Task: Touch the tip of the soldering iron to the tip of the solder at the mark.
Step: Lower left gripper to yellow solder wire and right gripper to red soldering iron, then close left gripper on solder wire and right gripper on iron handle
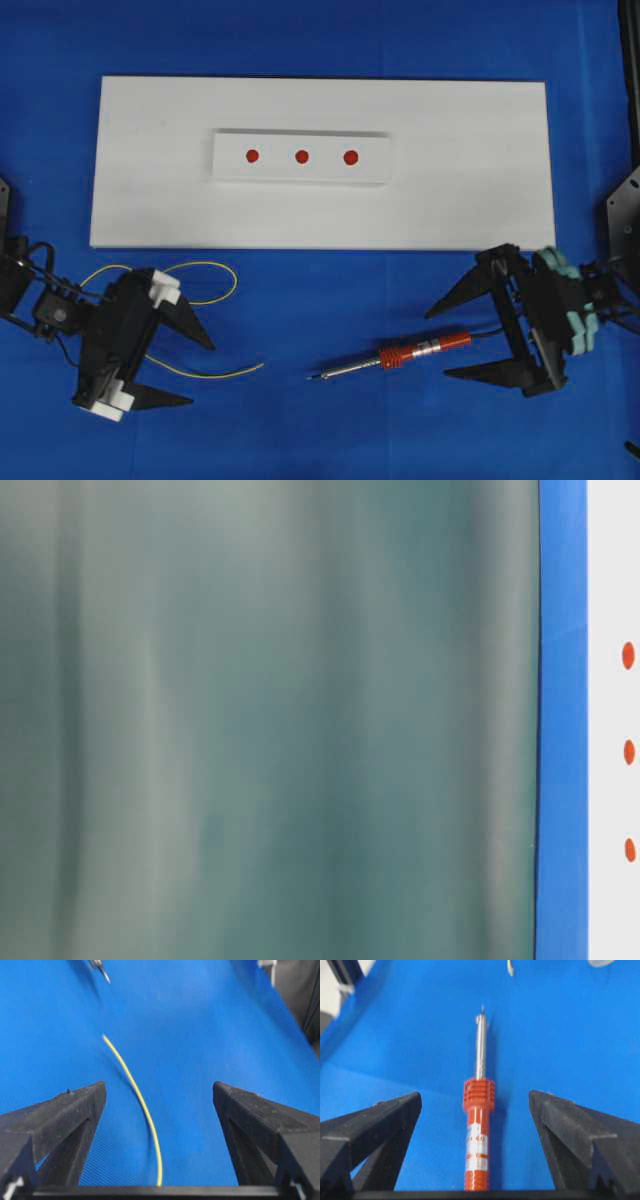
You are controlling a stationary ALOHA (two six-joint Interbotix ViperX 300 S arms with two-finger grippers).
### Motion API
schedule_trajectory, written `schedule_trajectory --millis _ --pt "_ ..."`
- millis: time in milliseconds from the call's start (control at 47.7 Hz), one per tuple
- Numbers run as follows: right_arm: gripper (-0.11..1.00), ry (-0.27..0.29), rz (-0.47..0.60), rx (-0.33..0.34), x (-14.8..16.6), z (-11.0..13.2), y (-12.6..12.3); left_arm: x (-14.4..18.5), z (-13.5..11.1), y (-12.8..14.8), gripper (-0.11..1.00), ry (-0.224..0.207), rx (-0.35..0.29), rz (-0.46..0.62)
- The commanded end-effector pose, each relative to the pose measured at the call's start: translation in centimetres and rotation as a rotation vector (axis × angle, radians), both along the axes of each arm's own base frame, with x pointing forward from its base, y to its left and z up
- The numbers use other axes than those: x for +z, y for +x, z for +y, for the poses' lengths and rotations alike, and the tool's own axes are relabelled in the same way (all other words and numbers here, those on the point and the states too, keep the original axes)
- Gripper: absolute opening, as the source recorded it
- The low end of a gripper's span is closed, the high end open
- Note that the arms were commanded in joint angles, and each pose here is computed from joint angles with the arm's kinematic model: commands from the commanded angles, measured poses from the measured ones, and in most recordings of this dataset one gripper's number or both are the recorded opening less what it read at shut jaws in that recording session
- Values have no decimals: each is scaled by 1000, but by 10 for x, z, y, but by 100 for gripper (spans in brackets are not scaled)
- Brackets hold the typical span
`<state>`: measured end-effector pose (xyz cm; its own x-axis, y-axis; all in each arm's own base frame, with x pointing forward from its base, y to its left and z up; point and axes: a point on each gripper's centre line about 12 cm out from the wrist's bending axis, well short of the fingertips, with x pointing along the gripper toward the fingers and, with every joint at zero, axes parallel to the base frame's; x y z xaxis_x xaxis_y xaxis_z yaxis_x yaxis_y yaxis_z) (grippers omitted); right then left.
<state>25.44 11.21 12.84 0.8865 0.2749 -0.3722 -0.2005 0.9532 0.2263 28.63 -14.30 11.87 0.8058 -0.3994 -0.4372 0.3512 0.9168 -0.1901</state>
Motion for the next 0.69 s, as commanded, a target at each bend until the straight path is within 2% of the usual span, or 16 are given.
schedule_trajectory --millis 0,251,440,566,671 --pt "92 3 -14 -13 -7 5 6 -3 -5 3 82 -8 -3 2" --pt "90 -35 28 -28 -39 12 12 -26 -7 -2 81 13 -7 80" --pt "83 -46 43 -31 -47 14 16 -35 -6 -3 80 26 -6 104" --pt "81 -47 44 -28 -48 16 17 -38 -5 -6 73 35 -7 120" --pt "76 -53 50 -25 -51 17 18 -41 -4 -8 62 48 -6 148"
